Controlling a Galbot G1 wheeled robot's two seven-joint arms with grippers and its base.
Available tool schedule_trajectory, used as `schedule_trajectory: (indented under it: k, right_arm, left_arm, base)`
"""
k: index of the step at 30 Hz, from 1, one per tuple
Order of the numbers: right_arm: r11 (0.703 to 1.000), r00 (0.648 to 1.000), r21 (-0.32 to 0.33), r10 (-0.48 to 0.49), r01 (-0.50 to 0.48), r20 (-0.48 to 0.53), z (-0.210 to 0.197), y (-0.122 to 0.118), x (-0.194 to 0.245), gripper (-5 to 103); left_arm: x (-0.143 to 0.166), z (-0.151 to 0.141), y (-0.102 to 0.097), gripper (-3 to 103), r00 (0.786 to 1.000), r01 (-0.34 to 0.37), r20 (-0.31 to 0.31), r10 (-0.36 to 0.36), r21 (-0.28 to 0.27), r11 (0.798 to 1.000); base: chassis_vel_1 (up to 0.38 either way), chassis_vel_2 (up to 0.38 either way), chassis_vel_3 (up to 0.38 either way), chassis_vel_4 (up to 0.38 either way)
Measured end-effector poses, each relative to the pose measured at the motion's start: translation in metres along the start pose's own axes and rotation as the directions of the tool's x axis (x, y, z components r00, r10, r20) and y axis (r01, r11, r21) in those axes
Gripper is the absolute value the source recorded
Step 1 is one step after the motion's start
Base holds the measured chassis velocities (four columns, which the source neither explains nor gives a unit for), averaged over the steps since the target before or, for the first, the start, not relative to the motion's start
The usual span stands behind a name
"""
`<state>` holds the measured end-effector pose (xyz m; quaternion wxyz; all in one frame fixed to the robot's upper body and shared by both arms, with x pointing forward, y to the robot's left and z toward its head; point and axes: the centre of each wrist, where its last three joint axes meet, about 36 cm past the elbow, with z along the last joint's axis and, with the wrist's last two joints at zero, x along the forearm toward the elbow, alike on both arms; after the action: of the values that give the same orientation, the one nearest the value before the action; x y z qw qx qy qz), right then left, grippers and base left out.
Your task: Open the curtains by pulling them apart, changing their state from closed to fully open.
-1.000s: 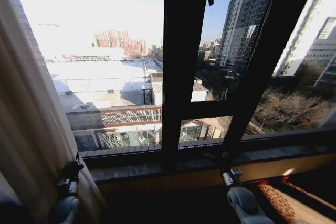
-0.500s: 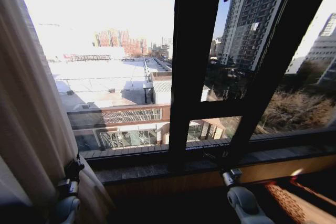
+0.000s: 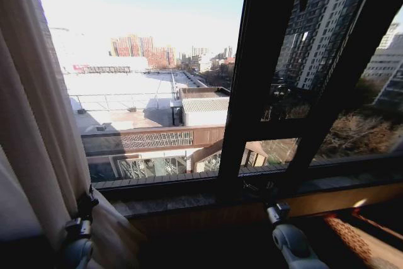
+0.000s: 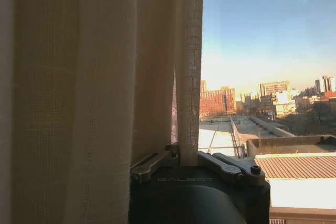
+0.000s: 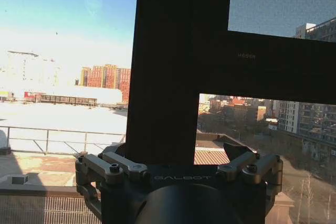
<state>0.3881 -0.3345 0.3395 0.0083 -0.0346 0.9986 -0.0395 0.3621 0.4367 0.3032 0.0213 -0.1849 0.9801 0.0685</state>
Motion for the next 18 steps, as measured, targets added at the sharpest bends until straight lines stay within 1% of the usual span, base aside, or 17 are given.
schedule_trajectory:
  k: [12, 18]
  right_arm:
    - [1.000, 1.000, 0.000, 0.000, 0.000, 0.000, 0.0000, -0.0001, 0.0000, 100]
    - [1.000, 1.000, 0.000, 0.000, 0.000, 0.000, 0.0000, -0.0001, 0.0000, 100]
  left_arm:
    - [0.0003, 0.0000, 0.0017, 0, 1.000, 0.003, 0.001, -0.003, -0.002, 1.000]
    - [-0.0001, 0.0010, 0.0020, 0, 1.000, 0.005, 0.001, -0.005, 0.000, 1.000]
  base:
    - [0.000, 0.000, 0.000, 0.000]
    - [0.080, 0.072, -0.074, -0.066]
